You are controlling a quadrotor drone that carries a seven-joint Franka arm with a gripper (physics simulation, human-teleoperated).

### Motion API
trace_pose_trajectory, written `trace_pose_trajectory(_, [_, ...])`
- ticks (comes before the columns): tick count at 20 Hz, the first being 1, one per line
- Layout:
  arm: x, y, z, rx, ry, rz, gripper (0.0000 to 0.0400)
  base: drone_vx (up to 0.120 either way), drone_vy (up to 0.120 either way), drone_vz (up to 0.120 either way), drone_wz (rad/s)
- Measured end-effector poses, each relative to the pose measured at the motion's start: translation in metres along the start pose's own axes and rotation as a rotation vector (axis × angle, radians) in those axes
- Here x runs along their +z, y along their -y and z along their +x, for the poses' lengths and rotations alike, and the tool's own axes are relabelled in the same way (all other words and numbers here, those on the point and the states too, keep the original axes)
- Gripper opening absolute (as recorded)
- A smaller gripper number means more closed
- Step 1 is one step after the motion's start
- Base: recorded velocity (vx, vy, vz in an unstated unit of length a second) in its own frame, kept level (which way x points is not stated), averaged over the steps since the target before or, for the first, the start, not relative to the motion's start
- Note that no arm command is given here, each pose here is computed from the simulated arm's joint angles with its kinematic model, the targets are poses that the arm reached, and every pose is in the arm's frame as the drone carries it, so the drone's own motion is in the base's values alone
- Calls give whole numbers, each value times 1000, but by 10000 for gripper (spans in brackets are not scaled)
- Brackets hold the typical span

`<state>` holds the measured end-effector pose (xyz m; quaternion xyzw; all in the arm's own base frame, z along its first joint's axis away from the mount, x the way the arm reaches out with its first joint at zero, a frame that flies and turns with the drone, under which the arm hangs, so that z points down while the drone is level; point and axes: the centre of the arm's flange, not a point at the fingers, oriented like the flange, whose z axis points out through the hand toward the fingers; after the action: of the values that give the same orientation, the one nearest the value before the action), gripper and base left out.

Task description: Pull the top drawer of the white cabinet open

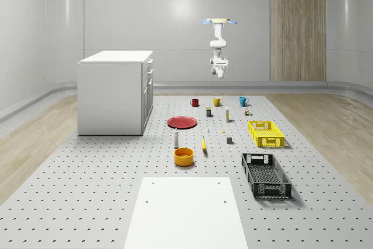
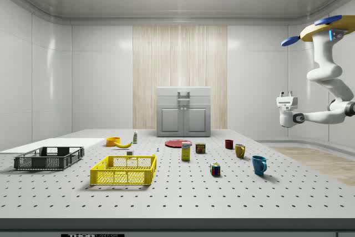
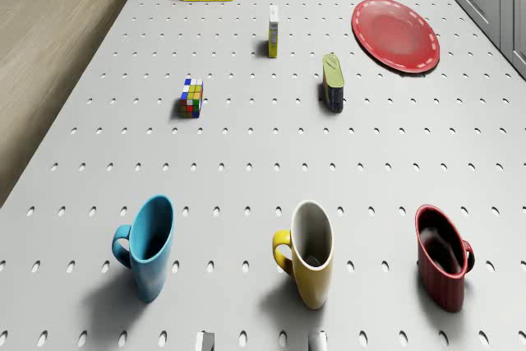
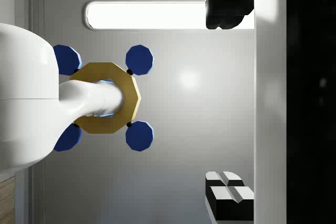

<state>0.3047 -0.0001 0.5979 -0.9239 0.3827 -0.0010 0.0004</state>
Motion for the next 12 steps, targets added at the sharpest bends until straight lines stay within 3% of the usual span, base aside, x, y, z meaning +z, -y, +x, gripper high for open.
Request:
trace_pose_trajectory(3, [-23,-2,-2,0,-2,2,340,0,0,0,0])
trace_pose_trajectory(7, [-50,-2,-2,0,-4,4,318,0,-10,0,0])
trace_pose_trajectory(8, [-56,-2,-2,0,-4,4,315,0,-120,0,0])
trace_pose_trajectory(12, [-75,-1,-1,0,-7,7,309,120,-120,10,0])
